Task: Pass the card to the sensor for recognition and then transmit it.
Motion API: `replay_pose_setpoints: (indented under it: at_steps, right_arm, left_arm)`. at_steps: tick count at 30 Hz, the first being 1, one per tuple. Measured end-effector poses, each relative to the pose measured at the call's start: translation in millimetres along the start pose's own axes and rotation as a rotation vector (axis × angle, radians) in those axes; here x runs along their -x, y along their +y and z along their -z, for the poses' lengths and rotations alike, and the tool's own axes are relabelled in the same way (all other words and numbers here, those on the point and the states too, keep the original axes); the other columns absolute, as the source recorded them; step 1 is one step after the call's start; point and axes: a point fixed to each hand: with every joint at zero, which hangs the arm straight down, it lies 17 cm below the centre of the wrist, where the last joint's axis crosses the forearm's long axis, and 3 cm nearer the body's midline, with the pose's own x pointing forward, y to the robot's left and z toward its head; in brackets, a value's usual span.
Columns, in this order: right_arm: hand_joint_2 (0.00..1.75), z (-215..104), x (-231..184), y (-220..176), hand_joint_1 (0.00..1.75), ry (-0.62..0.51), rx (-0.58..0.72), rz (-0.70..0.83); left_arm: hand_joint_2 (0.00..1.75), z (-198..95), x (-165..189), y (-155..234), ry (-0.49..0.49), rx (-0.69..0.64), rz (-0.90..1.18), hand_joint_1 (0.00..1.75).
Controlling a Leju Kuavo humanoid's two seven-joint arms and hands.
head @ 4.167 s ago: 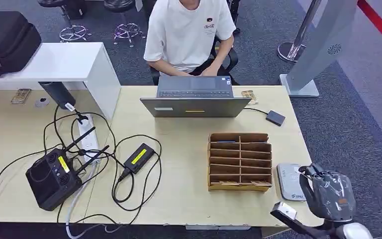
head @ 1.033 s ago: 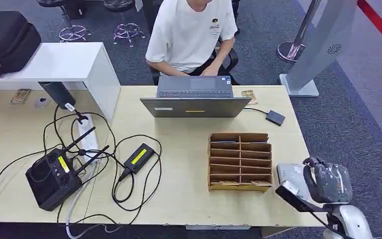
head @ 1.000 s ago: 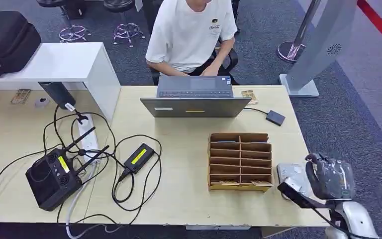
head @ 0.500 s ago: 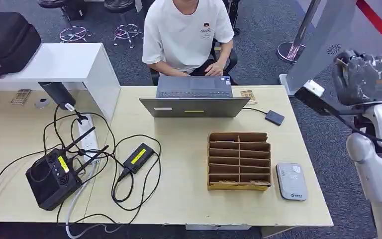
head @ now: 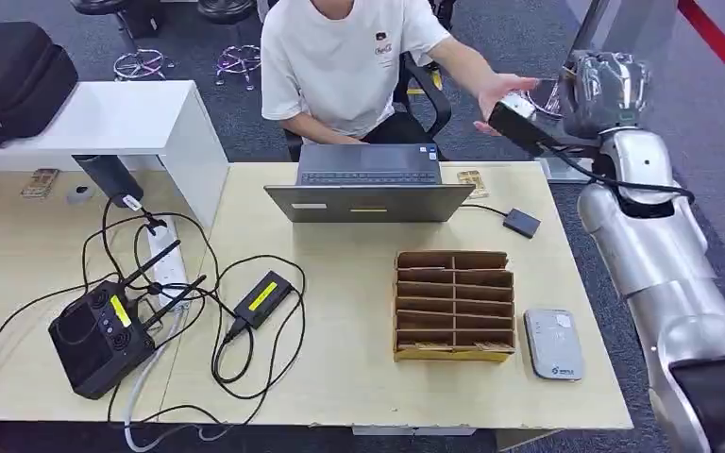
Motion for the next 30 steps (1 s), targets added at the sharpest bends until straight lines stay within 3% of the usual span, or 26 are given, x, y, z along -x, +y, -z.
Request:
replay_pose_setpoints:
  at_steps: [5, 6, 24, 30]
  right_arm:
    - [1.75, -1.4, -15.4, 17.0, 1.75, -0.010, -0.032, 0.022]
    - [1.75, -1.9, -17.7, 19.3, 0.00, -0.012, -0.035, 0.026]
    - [1.75, -13.6, -32.7, 43.1, 0.00, -0.043, -0.067, 0.056]
    - [1.75, -43.1, -43.8, 41.6, 0.00, -0.095, -0.015, 0.090]
  left_arm:
    - [1.75, 1.5, -6.1, -5.2, -0.008, -0.015, -0.001, 0.00]
    - [1.75, 1.6, -6.4, -5.7, -0.008, -0.015, -0.003, 0.00]
    - [1.75, 1.8, -6.7, -5.6, 0.001, -0.013, -0.046, 0.00]
    - [1.75, 2.0, -7.0, -4.3, 0.003, -0.023, -0.074, 0.00]
